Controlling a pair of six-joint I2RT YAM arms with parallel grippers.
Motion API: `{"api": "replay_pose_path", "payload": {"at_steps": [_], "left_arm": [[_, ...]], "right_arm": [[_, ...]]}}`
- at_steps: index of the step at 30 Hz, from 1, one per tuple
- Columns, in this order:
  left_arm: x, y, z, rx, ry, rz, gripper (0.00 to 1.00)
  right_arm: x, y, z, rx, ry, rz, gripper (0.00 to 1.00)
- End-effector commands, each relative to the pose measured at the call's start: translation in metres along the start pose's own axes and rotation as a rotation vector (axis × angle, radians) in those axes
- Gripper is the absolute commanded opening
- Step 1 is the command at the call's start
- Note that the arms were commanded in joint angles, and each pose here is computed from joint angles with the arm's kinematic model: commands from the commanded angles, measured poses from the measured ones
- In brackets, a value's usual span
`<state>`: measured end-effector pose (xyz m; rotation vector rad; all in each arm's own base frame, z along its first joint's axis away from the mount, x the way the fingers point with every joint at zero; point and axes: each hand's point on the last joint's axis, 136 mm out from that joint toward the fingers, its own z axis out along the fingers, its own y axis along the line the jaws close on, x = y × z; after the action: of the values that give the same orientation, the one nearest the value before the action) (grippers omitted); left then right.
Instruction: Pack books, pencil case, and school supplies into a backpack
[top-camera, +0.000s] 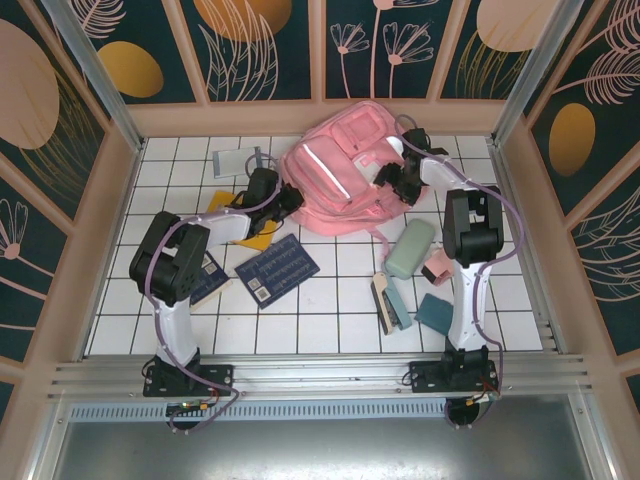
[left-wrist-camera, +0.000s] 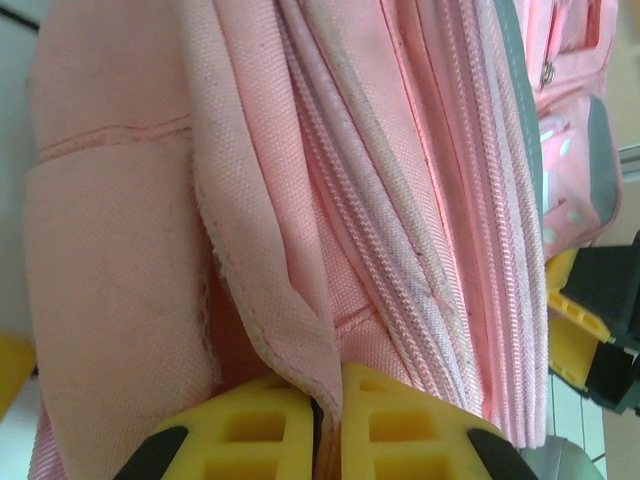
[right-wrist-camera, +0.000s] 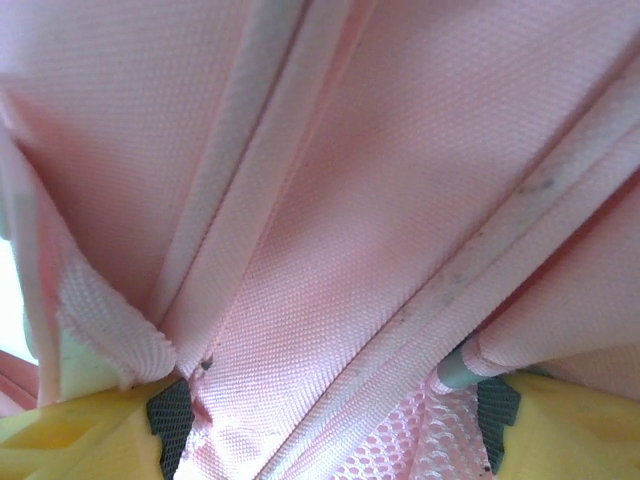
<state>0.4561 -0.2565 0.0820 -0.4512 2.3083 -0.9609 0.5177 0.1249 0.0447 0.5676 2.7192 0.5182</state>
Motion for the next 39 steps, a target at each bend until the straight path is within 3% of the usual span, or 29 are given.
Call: {"api": "replay_pose_path", "payload": {"at_steps": [1, 9, 13, 18, 25, 30, 34, 39], "left_arm": [[0.051, -0.048, -0.017, 0.151, 0.147, 0.006, 0.0], [0.11, -0.076, -0.03, 0.215, 0.264, 0.04, 0.0], [0.127, -0.09, -0.014, 0.238, 0.307, 0.048, 0.0], [0.135, -0.118, 0.005, 0.293, 0.34, 0.059, 0.02], [0.165, -0.123, 0.008, 0.261, 0.409, 0.207, 0.2], [0.168, -0.127, -0.013, 0.282, 0.448, 0.335, 0.62], [0.145, -0.137, -0.041, 0.251, 0.371, 0.45, 0.7], [0.053, -0.128, -0.063, 0.175, 0.166, 0.373, 0.69]], "right_arm": [[-0.056, 0.087, -0.011, -0.32, -0.224, -0.126, 0.8], [-0.031, 0.096, -0.016, -0.359, -0.221, -0.175, 0.82], [-0.038, 0.106, -0.015, -0.369, -0.212, -0.201, 0.83], [-0.048, 0.113, -0.041, -0.32, -0.255, -0.221, 0.87], [-0.051, 0.062, -0.092, -0.034, -0.375, -0.171, 0.94], [-0.044, 0.031, -0.133, 0.027, -0.465, -0.116, 0.96], [-0.034, 0.012, -0.152, 0.005, -0.491, -0.045, 0.95], [-0.01, 0.01, -0.148, -0.092, -0.433, -0.017, 0.92]]}}
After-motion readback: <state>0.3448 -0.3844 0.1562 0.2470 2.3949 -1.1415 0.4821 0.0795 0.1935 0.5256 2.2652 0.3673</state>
